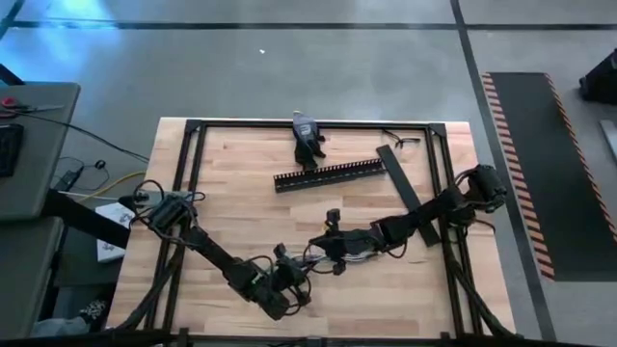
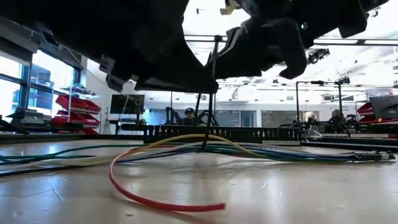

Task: Ziptie cables
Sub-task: Wrap the colored loose cables with the black zip tie

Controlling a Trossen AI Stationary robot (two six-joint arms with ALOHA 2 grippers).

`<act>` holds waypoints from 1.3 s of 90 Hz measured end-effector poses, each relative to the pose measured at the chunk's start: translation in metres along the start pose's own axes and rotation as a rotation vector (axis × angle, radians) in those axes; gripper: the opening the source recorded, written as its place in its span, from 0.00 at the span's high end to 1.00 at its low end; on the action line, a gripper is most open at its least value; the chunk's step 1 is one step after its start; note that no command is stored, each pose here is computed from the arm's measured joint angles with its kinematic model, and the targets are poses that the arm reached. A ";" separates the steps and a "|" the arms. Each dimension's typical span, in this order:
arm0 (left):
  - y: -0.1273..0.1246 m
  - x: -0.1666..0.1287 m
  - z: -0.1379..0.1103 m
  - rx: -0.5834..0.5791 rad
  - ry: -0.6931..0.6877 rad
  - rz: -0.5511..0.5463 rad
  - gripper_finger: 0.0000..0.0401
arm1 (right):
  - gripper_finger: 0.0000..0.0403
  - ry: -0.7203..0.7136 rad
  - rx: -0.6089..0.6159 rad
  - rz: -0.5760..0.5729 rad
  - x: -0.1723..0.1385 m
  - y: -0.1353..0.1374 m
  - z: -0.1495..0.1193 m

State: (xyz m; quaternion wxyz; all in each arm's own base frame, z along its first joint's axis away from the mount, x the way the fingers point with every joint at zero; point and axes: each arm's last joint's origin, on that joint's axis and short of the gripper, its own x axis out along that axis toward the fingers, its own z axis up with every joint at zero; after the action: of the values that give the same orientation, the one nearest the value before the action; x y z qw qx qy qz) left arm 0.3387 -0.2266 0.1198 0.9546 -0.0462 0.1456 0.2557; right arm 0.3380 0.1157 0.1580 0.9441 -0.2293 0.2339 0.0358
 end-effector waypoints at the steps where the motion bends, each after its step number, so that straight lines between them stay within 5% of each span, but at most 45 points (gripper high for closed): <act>1: 0.000 0.000 0.000 0.000 0.000 0.002 1.00 | 1.00 0.000 -0.001 0.007 0.000 0.000 0.000; 25: 0.006 -0.011 -0.008 -0.049 0.002 0.013 1.00 | 1.00 -0.045 0.075 0.171 0.012 -0.007 -0.008; 58: 0.005 -0.024 -0.020 -0.068 0.001 -0.013 1.00 | 1.00 -0.038 0.189 0.117 0.023 -0.024 -0.010; 81: 0.006 -0.020 -0.017 -0.136 -0.006 -0.010 1.00 | 1.00 0.078 0.014 -0.062 0.021 -0.018 0.008; 117: 0.005 -0.011 -0.012 -0.328 0.042 -0.069 1.00 | 1.00 0.097 -0.241 -0.157 0.026 0.021 0.002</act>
State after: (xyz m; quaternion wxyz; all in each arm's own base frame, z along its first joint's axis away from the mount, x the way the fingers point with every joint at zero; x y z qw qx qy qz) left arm 0.3242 -0.2290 0.1116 0.9392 -0.2115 0.1203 0.2421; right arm 0.3585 0.1346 0.1387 0.8972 -0.3601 0.2546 -0.0215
